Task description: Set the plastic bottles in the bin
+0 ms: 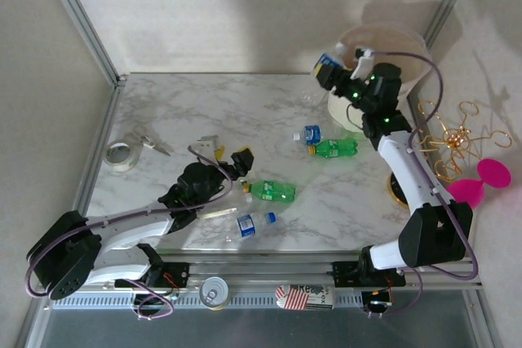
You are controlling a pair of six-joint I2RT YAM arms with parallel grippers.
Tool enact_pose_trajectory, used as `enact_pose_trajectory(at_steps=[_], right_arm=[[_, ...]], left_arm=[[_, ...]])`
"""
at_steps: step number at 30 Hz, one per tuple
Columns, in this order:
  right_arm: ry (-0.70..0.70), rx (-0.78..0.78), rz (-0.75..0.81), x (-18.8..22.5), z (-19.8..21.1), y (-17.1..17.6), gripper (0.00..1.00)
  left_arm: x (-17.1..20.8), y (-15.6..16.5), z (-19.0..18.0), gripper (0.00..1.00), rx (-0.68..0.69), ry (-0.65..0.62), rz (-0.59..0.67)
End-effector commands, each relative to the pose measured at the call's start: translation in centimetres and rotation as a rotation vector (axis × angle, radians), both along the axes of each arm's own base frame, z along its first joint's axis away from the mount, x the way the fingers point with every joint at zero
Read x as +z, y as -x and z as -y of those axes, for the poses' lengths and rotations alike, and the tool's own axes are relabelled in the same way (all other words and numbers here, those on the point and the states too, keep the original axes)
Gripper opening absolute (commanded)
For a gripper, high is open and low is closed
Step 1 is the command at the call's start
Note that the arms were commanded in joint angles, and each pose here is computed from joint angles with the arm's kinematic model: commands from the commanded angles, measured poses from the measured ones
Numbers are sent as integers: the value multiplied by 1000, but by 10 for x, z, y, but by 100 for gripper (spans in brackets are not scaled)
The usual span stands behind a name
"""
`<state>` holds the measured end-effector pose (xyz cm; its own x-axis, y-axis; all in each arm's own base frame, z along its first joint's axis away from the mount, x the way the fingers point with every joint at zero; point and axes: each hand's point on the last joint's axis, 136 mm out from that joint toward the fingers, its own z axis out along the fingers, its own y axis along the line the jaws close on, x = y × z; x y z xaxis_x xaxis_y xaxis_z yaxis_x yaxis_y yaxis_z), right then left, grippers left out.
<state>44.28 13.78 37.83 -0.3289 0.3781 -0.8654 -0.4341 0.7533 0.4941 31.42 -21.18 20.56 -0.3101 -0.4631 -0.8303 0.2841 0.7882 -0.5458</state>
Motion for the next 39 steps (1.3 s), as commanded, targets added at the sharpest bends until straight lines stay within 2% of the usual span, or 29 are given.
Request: enact_pose_trajectory(at_steps=[1, 8, 14, 21, 25, 32, 39], right_arm=[[-8, -165, 133, 55, 46, -10, 58], [16, -465, 236, 89, 115, -31, 56], [134, -622, 177, 68, 145, -59, 56], [198, -643, 50, 17, 151, -79, 58], [223, -621, 1, 2, 148, -88, 66], [239, -606, 20, 19, 146, -86, 90], [201, -527, 87, 53, 130, -59, 96]], left_arm=[[6, -4, -31, 100, 131, 76, -3], [-3, 2, -63, 100, 219, 137, -20], [-12, 10, -82, 100, 262, 178, -39], [-13, 17, -99, 100, 301, 217, -32], [-14, 18, -102, 99, 308, 220, -38], [-18, 20, -107, 100, 320, 236, -45], [-18, 16, -105, 100, 316, 247, -47]])
